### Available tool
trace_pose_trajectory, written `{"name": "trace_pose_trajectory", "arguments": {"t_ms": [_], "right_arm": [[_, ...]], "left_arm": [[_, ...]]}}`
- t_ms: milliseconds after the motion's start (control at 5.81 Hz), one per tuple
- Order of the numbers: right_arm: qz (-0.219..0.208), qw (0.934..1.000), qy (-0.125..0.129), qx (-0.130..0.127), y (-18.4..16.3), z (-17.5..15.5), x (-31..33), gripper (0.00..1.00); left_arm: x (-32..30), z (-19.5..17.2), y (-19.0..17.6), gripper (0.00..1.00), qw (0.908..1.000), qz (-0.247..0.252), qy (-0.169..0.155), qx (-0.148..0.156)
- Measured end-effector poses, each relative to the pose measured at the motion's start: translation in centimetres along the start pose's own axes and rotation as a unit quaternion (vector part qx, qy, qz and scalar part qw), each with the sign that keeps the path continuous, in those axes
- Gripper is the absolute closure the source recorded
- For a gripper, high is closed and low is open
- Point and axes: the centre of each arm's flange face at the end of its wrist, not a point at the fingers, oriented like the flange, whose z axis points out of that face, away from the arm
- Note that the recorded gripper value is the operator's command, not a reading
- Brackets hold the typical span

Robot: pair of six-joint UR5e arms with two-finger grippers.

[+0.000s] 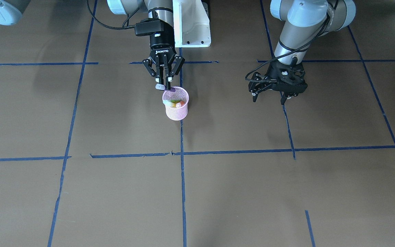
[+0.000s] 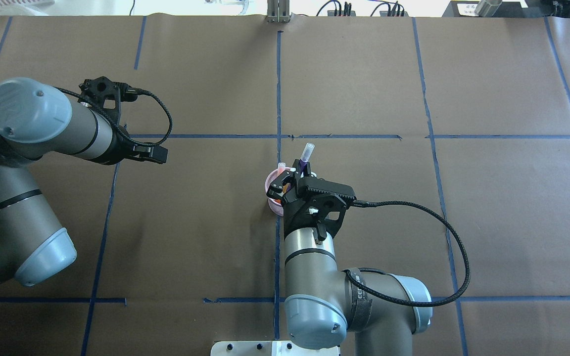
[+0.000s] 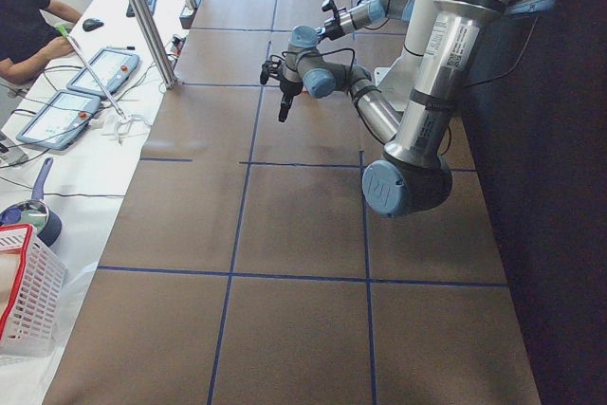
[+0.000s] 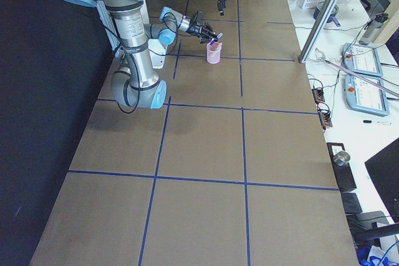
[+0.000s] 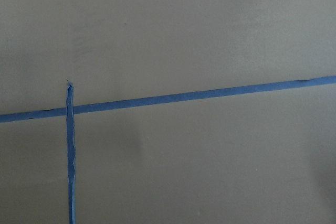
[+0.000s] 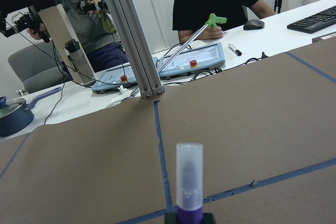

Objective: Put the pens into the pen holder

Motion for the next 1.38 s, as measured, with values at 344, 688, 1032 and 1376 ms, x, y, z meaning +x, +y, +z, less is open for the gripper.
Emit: {"name": "trace_pose_trajectory", "arguments": {"t_ms": [344, 688, 1032, 1376], "right_arm": [[-0.003, 1.0000, -0.001, 0.007, 0.2, 0.0, 0.1, 0.22], [-0.004, 1.0000, 0.000, 0.009, 0.1, 0.0, 0.1, 0.00], [0.017, 0.9998, -0.007, -0.010, -3.1, -0.7, 0.6, 0.00], [-0.010, 0.9942, -0.007, -0.107, -10.6, -1.2, 6.1, 0.00]], "left_arm": [[0.1, -0.1, 0.1, 0.01, 1.0000, 0.000, 0.005, -0.006], [0.1, 0.0, 0.2, 0.01, 0.9999, 0.001, 0.006, -0.008], [-1.3, 0.4, 0.4, 0.01, 0.9994, 0.032, -0.003, -0.012], [-7.7, 0.5, 0.2, 0.01, 0.9950, 0.090, -0.029, -0.031]]}}
